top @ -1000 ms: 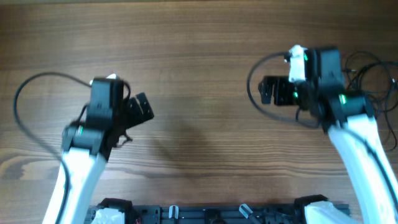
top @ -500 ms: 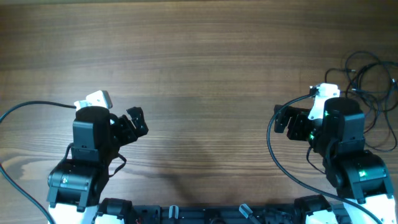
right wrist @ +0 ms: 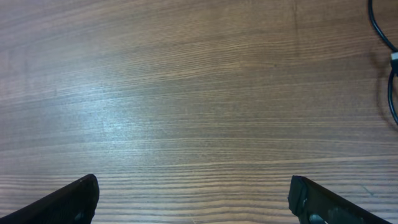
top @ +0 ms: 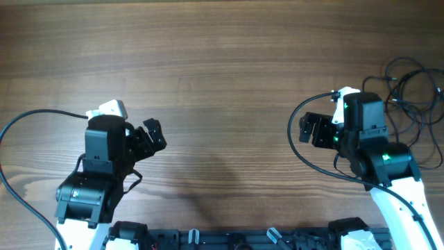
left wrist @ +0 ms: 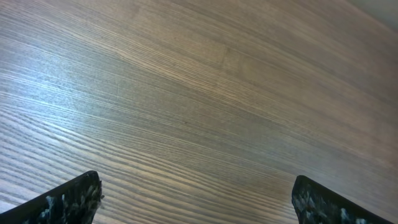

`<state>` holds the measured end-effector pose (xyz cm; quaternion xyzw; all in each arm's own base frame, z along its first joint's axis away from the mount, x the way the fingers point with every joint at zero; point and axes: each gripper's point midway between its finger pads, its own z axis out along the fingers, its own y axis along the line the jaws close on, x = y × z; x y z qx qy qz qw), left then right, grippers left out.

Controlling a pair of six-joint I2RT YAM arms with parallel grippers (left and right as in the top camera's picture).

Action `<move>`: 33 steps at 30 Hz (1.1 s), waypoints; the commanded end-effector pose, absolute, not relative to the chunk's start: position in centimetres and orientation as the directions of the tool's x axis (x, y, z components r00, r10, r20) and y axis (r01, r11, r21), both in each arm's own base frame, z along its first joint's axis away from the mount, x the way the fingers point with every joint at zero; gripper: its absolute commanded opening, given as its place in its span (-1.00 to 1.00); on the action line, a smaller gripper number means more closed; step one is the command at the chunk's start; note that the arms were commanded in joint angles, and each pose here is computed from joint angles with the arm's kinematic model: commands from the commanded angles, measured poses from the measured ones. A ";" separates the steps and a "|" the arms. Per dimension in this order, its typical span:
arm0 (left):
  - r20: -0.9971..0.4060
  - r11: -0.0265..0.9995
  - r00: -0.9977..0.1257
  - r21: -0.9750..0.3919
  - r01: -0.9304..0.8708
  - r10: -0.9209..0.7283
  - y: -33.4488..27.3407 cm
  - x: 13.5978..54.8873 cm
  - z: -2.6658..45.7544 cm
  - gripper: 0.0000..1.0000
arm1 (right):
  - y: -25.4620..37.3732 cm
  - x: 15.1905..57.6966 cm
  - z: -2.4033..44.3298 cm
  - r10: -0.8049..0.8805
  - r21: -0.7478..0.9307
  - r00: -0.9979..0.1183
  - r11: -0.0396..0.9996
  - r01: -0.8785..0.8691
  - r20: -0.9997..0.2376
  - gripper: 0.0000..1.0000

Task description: Untangle cables

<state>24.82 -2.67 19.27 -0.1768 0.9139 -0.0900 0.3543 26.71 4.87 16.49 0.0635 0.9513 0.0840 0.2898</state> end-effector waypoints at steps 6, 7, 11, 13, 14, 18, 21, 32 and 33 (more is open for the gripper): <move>-0.597 0.918 -0.697 -0.273 -0.289 -0.397 -2.3 24.9 18.3 1.00 | 4.1 25.1 21.5 0.204 0.234 -0.685 0.971 0.050 -0.699 1.00; -0.595 0.918 -0.699 -0.272 -0.290 -0.397 -2.3 24.9 18.3 1.00 | 4.1 24.8 22.3 0.198 0.234 -0.658 0.972 0.034 -0.726 1.00; -0.587 0.918 -0.707 -0.266 -0.294 -0.396 -2.4 25.0 17.9 1.00 | 4.2 24.9 24.9 0.115 0.175 -0.489 0.981 -0.078 -0.865 1.00; -0.583 0.918 -0.709 -0.264 -0.295 -0.395 -2.4 25.0 17.8 1.00 | 4.3 24.8 25.4 0.121 0.178 -0.402 0.978 -0.106 -0.907 1.00; -0.579 0.919 -0.713 -0.261 -0.297 -0.395 -2.4 25.1 17.7 1.00 | 4.6 24.7 25.6 0.136 0.189 -0.329 0.972 -0.136 -0.934 1.00; -0.566 0.919 -0.725 -0.252 -0.302 -0.393 -2.4 25.2 17.2 1.00 | 5.3 24.5 26.6 0.167 0.191 -0.129 0.958 -0.214 -0.978 1.00; -0.554 0.920 -0.735 -0.244 -0.306 -0.391 -2.4 25.3 16.8 1.00 | 5.2 24.1 26.7 0.186 0.182 -0.008 0.954 -0.236 -0.983 1.00; -0.500 0.923 -0.776 -0.209 -0.324 -0.385 -2.5 25.7 14.9 1.00 | 3.3 22.8 26.5 0.210 0.151 0.284 0.965 -0.215 -0.936 0.99; -0.495 0.923 -0.779 -0.206 -0.325 -0.385 -2.5 25.7 14.8 1.00 | 3.1 22.8 26.5 0.206 0.146 0.304 0.967 -0.207 -0.930 1.00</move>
